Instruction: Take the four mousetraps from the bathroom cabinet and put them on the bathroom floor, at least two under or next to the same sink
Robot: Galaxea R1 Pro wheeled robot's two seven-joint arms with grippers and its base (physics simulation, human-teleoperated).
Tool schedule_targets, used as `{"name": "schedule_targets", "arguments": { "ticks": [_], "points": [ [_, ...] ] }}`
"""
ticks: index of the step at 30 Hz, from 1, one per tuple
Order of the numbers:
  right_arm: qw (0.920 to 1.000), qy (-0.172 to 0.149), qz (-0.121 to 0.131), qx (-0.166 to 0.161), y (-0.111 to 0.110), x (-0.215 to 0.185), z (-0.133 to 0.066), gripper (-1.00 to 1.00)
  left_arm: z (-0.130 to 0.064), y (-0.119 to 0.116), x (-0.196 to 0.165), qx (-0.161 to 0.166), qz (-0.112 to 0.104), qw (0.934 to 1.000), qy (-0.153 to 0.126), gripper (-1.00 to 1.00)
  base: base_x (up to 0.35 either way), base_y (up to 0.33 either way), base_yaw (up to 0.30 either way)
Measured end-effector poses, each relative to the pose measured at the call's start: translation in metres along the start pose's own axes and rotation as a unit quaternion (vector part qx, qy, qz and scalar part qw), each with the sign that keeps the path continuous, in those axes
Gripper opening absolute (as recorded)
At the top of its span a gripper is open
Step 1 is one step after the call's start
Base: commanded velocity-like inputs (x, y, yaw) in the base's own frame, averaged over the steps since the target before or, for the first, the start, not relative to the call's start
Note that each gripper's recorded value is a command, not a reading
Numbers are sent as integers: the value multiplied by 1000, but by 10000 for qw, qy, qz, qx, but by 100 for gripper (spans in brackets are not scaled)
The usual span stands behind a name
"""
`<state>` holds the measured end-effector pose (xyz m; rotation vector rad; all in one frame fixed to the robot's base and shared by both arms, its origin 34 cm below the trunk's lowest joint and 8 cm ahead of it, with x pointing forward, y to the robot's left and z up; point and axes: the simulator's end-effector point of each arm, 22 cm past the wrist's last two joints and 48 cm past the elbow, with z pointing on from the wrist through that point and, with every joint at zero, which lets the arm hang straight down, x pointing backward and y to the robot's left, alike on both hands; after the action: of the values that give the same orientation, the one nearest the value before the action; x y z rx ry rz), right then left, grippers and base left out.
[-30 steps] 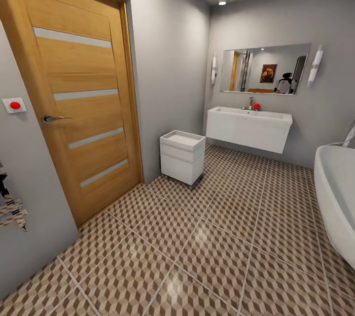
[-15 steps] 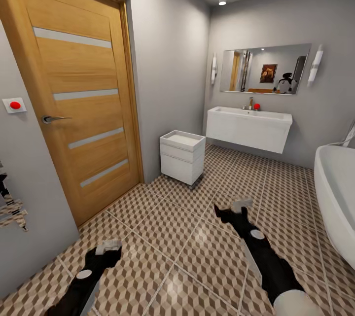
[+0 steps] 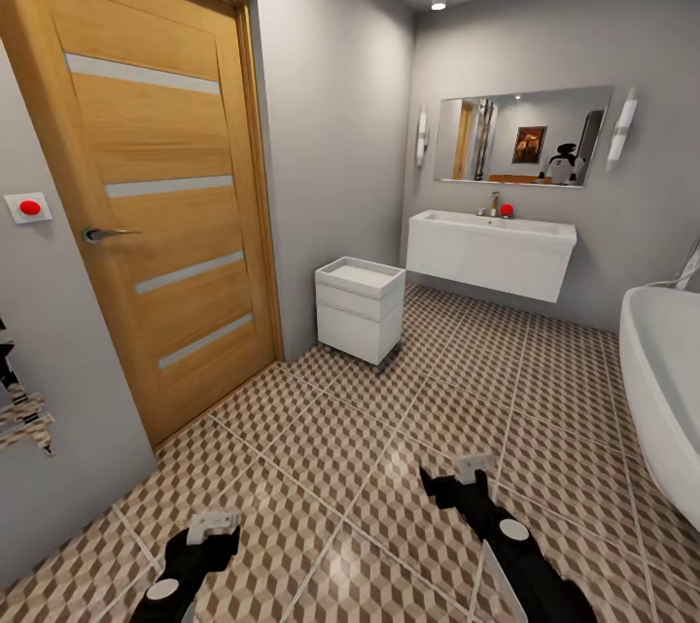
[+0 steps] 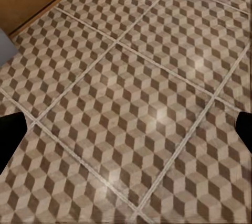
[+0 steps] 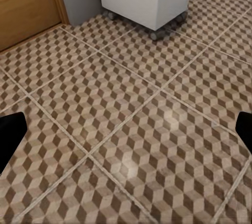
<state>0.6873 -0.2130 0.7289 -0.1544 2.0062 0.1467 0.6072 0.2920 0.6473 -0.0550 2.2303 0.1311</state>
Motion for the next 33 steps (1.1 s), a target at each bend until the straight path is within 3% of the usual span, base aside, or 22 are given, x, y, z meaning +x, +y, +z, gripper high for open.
{"name": "schedule_targets", "arguments": {
  "ticks": [14, 27, 33],
  "points": [
    [9999, 103, -16, -11, 1, 25, -1, 100, 0, -13, 13, 79, -35, 9999, 125, 100, 0, 0, 0],
    [9999, 108, -28, -14, 2, 27, -1, 100, -1, -13, -6, 74, -66, 9999, -72, 100, 0, 0, 0],
    [9999, 101, -45, 2, 2, 28, -1, 100, -3, -33, -7, 199, -118, 9997, -77, 100, 0, 0, 0]
  ]
}}
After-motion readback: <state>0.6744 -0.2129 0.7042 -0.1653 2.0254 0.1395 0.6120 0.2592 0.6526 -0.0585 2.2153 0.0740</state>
